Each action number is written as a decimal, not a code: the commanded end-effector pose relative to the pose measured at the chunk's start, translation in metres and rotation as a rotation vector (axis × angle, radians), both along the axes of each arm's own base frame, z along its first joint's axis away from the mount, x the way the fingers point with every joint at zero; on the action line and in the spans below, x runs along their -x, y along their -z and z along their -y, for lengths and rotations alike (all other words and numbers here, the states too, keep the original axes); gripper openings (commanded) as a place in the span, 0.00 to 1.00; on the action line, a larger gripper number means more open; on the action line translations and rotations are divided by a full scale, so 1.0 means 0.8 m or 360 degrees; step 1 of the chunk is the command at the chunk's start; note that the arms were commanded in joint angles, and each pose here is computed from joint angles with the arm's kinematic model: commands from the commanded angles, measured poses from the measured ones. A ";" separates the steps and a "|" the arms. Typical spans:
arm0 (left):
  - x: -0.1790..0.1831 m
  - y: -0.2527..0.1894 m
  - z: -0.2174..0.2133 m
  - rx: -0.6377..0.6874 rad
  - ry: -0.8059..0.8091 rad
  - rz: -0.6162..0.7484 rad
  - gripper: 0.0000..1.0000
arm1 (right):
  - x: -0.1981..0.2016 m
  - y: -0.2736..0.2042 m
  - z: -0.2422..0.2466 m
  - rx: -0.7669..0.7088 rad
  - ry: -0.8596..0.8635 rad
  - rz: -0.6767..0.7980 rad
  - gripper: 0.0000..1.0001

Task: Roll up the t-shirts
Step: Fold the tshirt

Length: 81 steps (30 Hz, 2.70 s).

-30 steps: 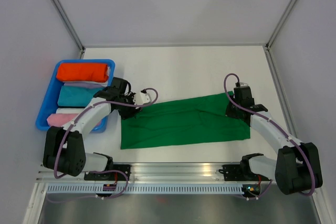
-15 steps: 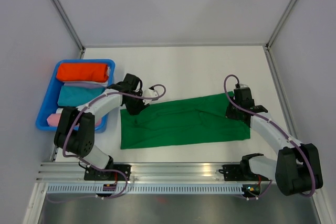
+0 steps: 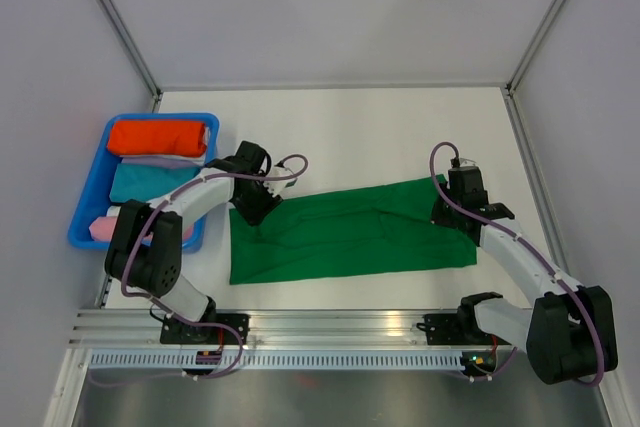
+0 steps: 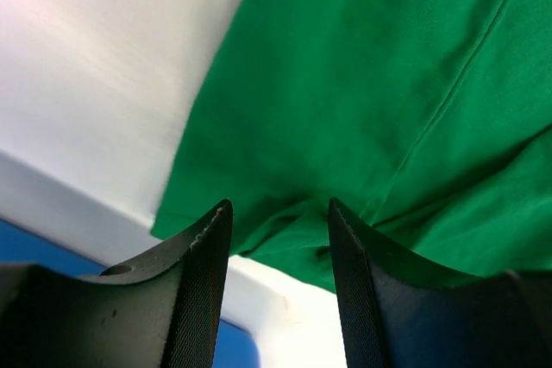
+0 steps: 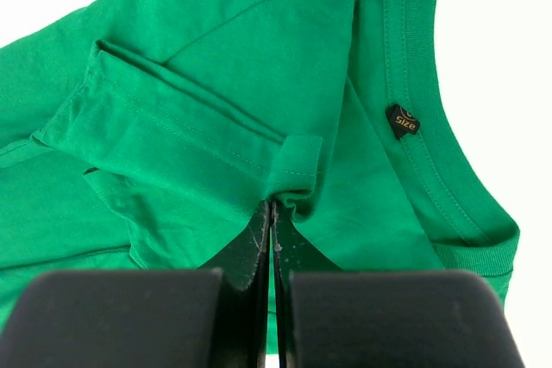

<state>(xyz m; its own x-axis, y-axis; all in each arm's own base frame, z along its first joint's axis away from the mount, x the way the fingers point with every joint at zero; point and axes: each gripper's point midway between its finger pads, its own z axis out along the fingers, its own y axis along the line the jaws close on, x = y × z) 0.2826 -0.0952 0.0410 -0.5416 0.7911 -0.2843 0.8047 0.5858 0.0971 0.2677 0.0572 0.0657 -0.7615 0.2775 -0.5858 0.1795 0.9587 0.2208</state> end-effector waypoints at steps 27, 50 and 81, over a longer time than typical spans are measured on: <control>0.007 -0.013 -0.045 -0.0147 -0.0272 0.0120 0.02 | -0.010 -0.061 0.023 0.0124 0.0097 0.0080 0.00; 0.030 0.004 -0.054 -0.0117 -0.0179 0.0043 0.02 | 0.034 0.000 0.035 0.0124 0.0352 -0.0266 0.37; 0.035 0.002 -0.053 -0.0102 -0.0118 0.0056 0.19 | -0.070 0.048 -0.110 -0.0034 -0.0294 -0.0221 0.52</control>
